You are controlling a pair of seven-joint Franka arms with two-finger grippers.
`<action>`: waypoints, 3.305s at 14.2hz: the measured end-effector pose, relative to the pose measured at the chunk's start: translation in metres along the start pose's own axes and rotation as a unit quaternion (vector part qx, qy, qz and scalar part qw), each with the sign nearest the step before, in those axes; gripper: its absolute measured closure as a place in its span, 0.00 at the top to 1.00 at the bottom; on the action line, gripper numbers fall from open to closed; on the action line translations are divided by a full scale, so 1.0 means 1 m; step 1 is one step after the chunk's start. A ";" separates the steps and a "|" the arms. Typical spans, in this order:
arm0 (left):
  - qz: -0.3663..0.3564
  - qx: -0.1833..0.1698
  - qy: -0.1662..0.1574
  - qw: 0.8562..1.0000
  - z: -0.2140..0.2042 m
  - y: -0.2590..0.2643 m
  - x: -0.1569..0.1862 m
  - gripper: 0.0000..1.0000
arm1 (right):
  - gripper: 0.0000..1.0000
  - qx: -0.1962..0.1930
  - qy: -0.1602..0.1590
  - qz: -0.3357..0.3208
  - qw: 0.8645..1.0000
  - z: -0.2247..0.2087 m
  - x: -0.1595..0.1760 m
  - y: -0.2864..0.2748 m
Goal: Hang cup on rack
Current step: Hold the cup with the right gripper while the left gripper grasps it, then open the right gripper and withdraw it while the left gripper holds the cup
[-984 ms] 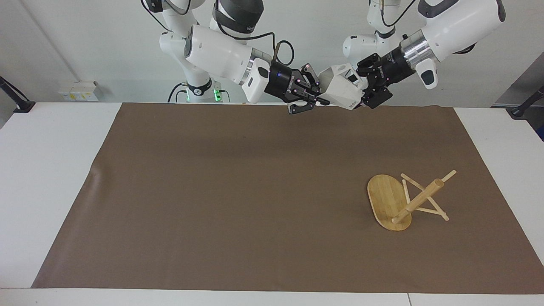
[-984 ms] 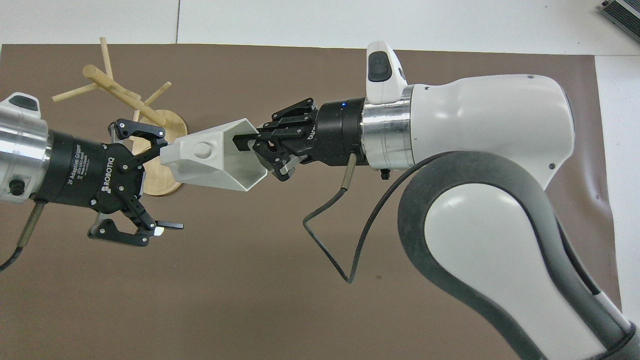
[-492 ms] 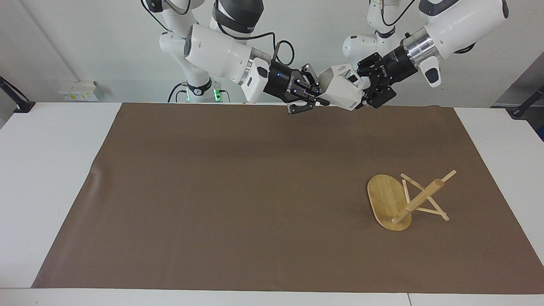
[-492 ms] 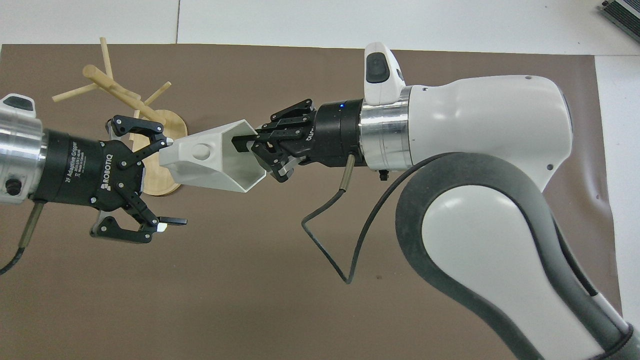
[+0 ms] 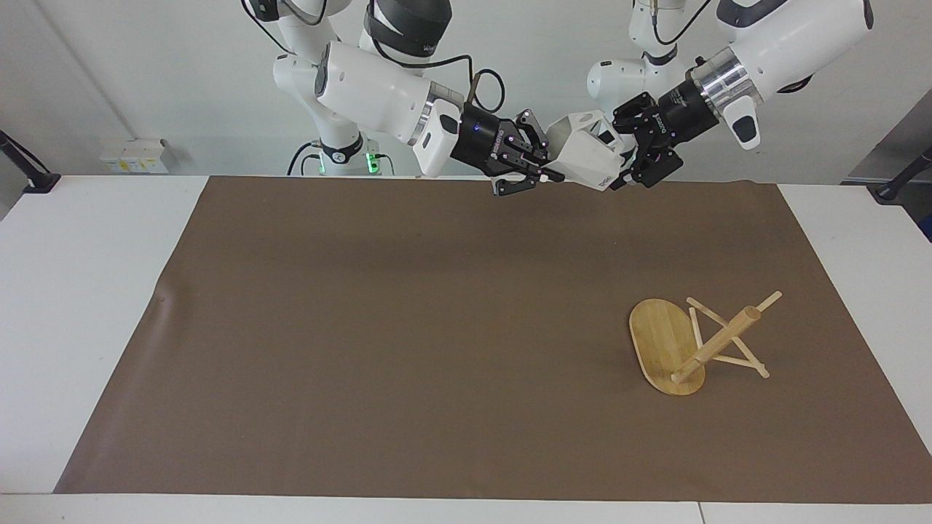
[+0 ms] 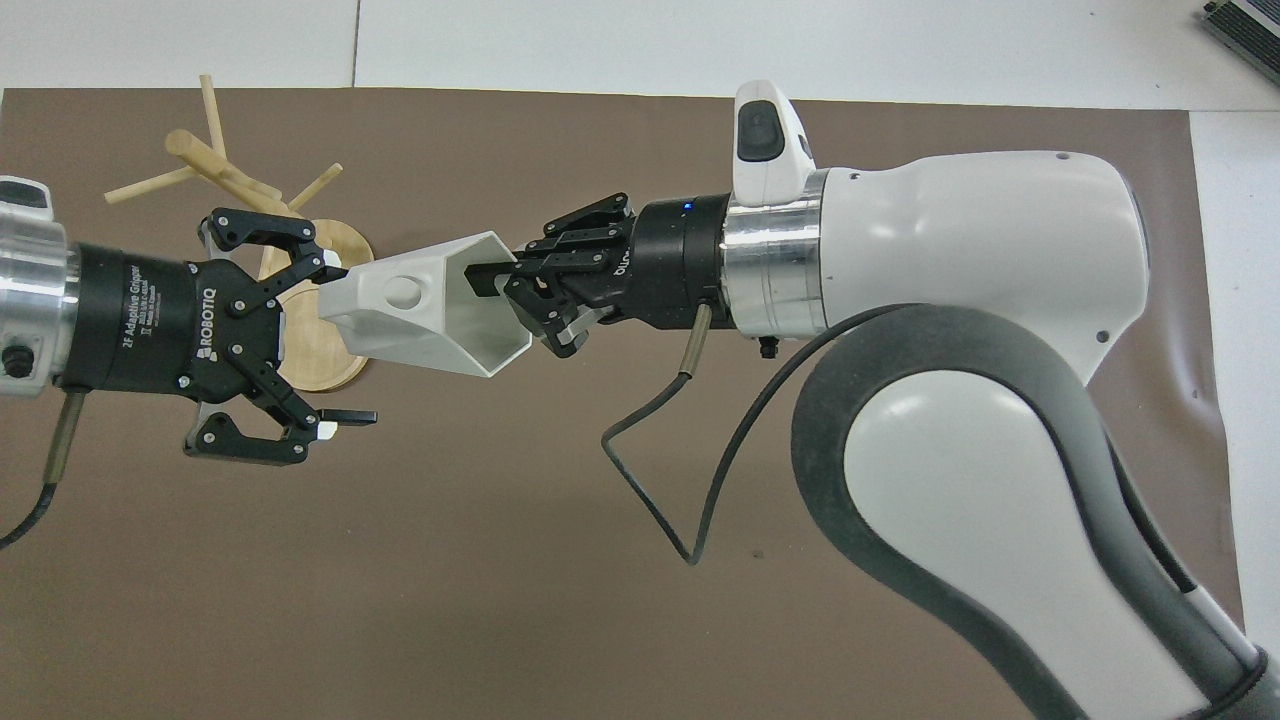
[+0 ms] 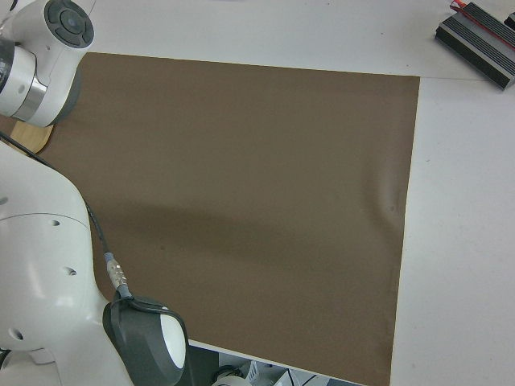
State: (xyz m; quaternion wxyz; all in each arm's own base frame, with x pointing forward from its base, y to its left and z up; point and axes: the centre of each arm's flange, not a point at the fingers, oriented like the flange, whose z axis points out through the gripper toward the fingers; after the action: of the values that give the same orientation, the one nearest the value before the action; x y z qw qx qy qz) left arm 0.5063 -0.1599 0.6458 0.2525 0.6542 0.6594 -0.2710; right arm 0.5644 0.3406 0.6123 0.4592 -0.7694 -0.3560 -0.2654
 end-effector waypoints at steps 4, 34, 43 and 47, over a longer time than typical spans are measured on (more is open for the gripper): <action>-0.006 -0.023 -0.002 1.000 -0.002 0.004 0.001 1.00 | 0.08 0.000 -0.001 0.000 1.000 0.002 -0.001 0.000; -0.017 -0.035 -0.003 0.999 0.006 0.002 -0.003 0.69 | 0.16 0.007 -0.008 0.032 0.999 0.010 -0.004 -0.005; -0.058 -0.057 -0.004 0.997 -0.007 0.010 0.017 0.69 | 1.00 0.004 -0.003 0.058 0.998 0.010 -0.001 -0.010; -0.116 -0.123 -0.009 0.985 -0.002 0.018 0.043 0.69 | 1.00 -0.017 -0.018 0.037 0.999 0.007 -0.002 -0.008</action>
State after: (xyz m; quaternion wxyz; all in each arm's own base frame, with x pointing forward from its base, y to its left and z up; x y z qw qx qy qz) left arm 0.5241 -0.1271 0.6175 0.3037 0.5345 0.7572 -0.2209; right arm 0.5575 0.3494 0.6121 0.4494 -0.7943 -0.3307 -0.2402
